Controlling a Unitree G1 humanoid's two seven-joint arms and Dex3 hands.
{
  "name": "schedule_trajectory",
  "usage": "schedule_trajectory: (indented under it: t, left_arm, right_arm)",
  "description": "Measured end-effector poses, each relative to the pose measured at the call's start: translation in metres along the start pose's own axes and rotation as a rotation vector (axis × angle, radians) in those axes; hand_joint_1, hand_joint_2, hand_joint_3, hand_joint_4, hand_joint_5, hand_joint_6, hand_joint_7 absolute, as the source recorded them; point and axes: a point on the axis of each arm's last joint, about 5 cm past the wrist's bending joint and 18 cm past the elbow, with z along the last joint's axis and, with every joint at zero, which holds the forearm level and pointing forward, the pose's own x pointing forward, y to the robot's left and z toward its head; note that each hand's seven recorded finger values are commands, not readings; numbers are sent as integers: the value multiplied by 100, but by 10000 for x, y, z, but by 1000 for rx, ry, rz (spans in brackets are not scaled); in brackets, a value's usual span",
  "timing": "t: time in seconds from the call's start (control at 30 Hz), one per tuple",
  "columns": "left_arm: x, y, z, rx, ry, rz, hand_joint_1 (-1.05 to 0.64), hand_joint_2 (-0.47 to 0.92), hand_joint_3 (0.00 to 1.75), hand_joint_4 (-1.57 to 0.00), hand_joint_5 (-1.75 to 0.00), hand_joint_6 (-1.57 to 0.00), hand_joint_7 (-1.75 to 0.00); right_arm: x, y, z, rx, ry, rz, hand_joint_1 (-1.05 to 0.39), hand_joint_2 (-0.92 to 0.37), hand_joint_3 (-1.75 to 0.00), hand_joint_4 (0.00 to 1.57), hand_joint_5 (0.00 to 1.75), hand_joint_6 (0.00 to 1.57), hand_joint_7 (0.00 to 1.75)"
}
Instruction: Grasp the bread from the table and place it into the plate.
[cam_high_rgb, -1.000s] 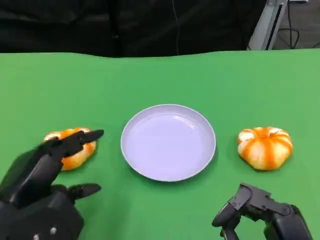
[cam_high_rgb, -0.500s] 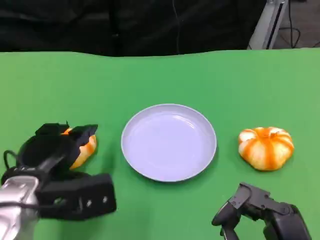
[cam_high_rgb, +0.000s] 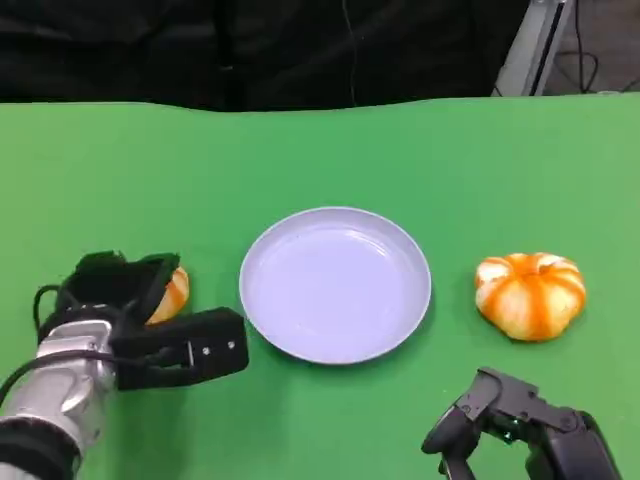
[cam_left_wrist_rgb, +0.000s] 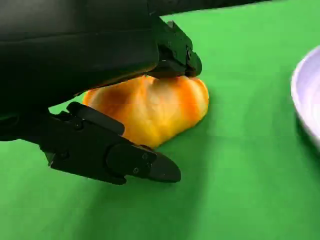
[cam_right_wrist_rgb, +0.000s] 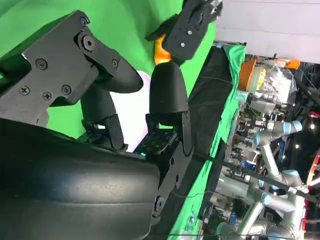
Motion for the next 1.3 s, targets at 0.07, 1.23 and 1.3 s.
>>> schedule_trajectory:
  t: [0.07,1.23,1.3]
  left_arm:
    - [24,14,-21,-28,1,-14,-35,92,11,-48,-20,-44,-1]
    - [-122,377,348,-255,-544,613,-16,27,144,-94,-175,-73,-175]
    - [-130,394,402,-260,-569,606,-15,27,146,-94,-175,-73,-175]
  right_arm:
    - [3,5,10,1,-5,0,-7,-34,-130,72,160,80,127]
    - [40,12,7,-9,-18,0,-7,-33,-131,73,161,80,127]
    - [38,16,4,-17,-16,0,-7,-33,-131,73,160,81,126]
